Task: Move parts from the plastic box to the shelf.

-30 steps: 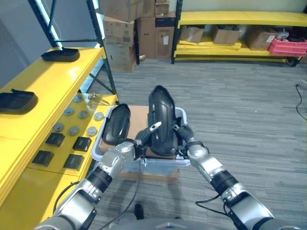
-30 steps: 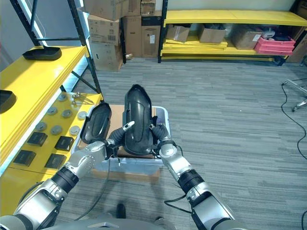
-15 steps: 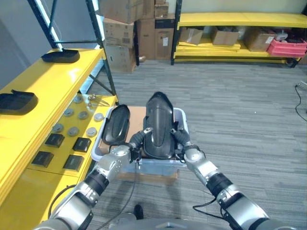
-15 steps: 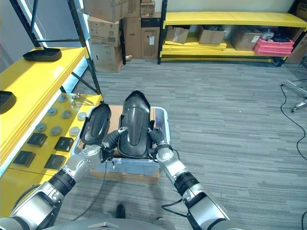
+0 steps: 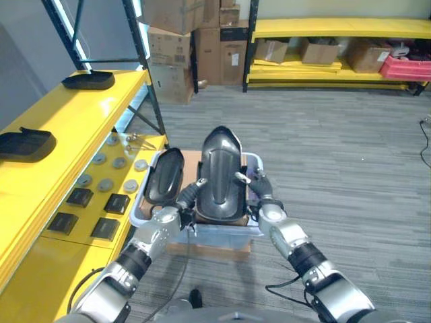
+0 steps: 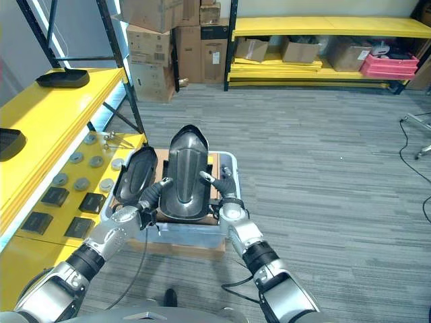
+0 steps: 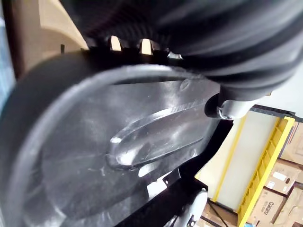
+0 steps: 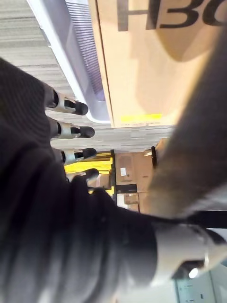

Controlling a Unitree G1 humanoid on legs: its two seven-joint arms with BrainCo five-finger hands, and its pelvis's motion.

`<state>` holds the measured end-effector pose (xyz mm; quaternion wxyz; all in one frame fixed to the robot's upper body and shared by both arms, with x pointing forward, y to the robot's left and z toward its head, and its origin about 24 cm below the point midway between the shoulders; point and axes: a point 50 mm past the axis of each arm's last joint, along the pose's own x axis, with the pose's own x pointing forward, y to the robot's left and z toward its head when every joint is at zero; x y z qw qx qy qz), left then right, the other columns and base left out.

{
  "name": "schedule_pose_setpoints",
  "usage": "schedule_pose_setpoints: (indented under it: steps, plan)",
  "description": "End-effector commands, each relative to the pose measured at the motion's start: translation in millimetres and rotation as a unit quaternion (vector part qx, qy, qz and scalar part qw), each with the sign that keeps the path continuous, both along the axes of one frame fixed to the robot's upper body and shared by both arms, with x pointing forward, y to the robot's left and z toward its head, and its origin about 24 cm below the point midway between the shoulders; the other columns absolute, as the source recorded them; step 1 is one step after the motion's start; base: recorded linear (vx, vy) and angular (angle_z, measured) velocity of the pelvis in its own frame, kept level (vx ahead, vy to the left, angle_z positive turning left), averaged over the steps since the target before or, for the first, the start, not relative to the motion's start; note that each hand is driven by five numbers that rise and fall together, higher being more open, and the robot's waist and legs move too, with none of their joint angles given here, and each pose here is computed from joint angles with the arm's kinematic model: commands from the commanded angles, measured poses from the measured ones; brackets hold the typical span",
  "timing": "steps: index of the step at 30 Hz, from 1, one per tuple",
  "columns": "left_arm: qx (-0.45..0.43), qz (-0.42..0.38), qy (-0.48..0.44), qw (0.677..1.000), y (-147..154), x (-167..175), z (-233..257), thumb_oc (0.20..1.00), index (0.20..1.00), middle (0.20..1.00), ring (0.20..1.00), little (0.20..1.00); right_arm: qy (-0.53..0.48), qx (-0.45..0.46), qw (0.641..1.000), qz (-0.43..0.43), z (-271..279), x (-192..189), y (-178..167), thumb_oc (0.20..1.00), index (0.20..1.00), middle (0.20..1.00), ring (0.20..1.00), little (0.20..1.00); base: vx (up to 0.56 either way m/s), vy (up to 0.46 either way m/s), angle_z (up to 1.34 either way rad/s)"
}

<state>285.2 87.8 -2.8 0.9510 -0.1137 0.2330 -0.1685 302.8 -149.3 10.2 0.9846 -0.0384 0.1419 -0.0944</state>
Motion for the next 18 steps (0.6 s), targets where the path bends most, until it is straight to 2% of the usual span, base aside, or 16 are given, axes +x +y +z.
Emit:
schedule_pose_setpoints:
  steps: [1,5,11,14,16,18]
  plan:
    - [-0.047,0.067,-0.157,0.984,15.0,27.0,57.9,0.200,0.200,0.200,0.200,0.200,0.021,-0.005,0.998,-0.054,-6.1,-4.9,-20.2,1.000,1.000,1.000,1.000,1.000,0.00,0.000,0.00]
    - [-0.027,0.146,-0.176,0.973,66.1,18.8,52.8,0.200,0.200,0.200,0.200,0.200,0.120,-0.009,0.984,-0.128,-60.6,-53.8,-71.7,1.000,1.000,1.000,1.000,1.000,0.00,0.046,-0.03]
    - [0.000,0.225,-0.220,0.949,126.0,6.8,65.0,0.200,0.200,0.200,0.200,0.200,0.242,-0.005,0.948,-0.208,-109.8,-120.7,-120.8,1.000,1.000,1.000,1.000,1.000,-0.02,0.035,-0.04]
    - [0.014,0.256,-0.254,0.932,150.6,3.6,83.4,0.200,0.200,0.200,0.200,0.200,0.298,-0.017,0.926,-0.231,-128.4,-161.8,-140.5,1.000,1.000,1.000,1.000,1.000,-0.08,0.002,0.08]
    - [0.022,0.287,-0.287,0.914,166.2,-0.9,97.5,0.200,0.200,0.200,0.200,0.200,0.358,-0.024,0.905,-0.230,-143.9,-199.1,-140.9,1.000,1.000,1.000,1.000,1.000,-0.09,-0.074,1.37]
    - [0.024,0.314,-0.299,0.901,173.9,-6.6,102.6,0.200,0.200,0.200,0.200,0.200,0.380,-0.041,0.901,-0.204,-148.2,-206.0,-136.0,1.000,1.000,1.000,1.000,1.000,-0.13,-0.098,1.48]
